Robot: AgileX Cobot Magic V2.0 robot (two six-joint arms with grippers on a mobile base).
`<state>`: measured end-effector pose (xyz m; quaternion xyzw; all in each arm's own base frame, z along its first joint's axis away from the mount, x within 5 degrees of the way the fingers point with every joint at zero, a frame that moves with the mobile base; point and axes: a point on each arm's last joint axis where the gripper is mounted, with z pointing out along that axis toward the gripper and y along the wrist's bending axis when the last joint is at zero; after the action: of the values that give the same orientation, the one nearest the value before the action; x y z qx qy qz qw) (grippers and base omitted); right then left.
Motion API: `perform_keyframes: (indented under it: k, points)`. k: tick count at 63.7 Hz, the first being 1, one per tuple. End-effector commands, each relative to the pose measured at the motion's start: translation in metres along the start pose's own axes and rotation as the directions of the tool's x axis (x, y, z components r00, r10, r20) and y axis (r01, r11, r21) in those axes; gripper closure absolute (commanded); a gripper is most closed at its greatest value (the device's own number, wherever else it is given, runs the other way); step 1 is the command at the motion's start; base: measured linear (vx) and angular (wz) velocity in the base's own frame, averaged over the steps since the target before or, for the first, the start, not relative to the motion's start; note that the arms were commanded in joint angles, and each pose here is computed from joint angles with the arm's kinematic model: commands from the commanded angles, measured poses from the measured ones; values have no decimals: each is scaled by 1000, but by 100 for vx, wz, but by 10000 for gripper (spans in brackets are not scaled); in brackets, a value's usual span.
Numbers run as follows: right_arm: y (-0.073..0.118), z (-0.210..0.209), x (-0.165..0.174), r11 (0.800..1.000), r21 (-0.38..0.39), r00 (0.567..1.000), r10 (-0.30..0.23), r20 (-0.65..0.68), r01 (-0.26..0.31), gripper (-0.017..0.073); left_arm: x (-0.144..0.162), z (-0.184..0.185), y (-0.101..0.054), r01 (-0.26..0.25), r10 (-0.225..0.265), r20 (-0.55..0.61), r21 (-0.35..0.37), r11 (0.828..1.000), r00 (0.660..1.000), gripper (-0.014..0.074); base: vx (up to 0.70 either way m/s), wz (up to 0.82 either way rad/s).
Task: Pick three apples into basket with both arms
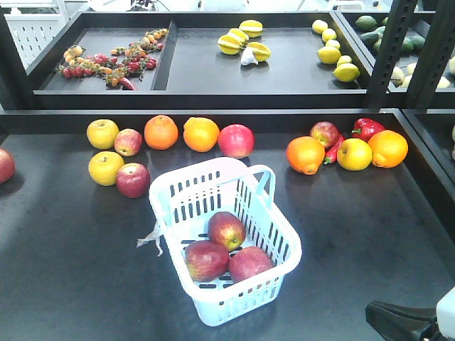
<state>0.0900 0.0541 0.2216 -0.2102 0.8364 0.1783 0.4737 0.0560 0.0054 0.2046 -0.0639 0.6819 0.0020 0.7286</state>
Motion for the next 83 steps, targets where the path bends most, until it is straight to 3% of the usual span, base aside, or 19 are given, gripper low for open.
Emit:
perform_keyframes:
  k: [1,38,51,68,73,83]
  points:
    - [-2,-3,-12,1000,26,998,4,65,-6,564,0,-1,0,9,-9,68,2,1000,998,600,0,0]
    - [-2,-3,-12,1000,25,998,2,65,-4,564,0,-1,0,9,-9,68,2,1000,998,600,0,0]
    - [-6,-8,-8,990,92,991,-111,73,104,564,0,-1,0,9,-9,68,2,1000,998,600,0,0]
    - [-17,-19,24,972,232,964,-27,263,-36,564,0,-1,0,9,-9,68,2,1000,998,600,0,0]
    - [-20,-25,27,954,289,954,-11,301,-80,564,0,-1,0,9,-9,68,2,1000,998,600,0,0]
    - [-25,-40,28,899,423,924,-63,377,-111,564,0,-1,0,9,-9,68,2,1000,998,600,0,0]
